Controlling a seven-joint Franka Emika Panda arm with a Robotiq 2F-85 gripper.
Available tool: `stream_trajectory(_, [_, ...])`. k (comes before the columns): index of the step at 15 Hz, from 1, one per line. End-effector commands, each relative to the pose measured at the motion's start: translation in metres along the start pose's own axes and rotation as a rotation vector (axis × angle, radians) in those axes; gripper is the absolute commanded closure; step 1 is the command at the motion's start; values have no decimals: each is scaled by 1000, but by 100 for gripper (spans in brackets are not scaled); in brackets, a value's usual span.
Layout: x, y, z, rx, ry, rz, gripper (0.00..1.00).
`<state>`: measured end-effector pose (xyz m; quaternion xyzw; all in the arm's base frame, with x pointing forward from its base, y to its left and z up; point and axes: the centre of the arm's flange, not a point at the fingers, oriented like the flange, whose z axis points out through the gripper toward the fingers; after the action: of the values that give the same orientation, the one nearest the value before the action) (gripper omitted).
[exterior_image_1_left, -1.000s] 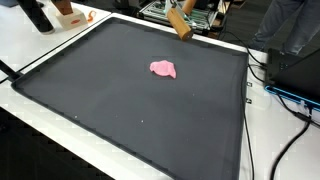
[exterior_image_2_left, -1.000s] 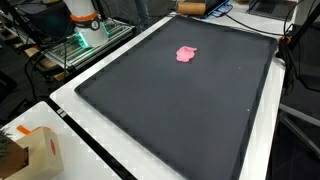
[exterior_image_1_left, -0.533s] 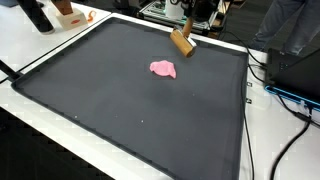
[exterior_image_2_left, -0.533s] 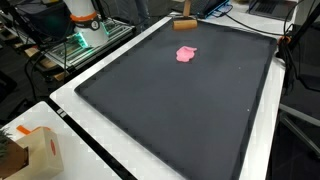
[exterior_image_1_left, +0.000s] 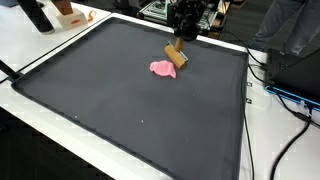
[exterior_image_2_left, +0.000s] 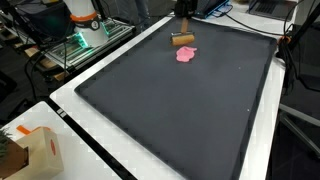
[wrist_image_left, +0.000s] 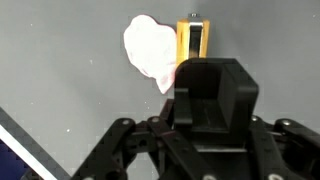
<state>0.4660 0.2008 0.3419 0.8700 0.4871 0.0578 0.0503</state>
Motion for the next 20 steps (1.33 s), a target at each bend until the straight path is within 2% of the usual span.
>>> stream_trajectory(1, [-8,7,17,24,36,-10,76])
stream_trajectory(10, [-10,23,41,7,32,2,76])
stream_trajectory(12, [-13,29,47,12,66,21,76])
stream_trajectory(16, [-14,32,51,19,63,42,76])
stream_trajectory(20, [-12,28,60,-30,30,25,76])
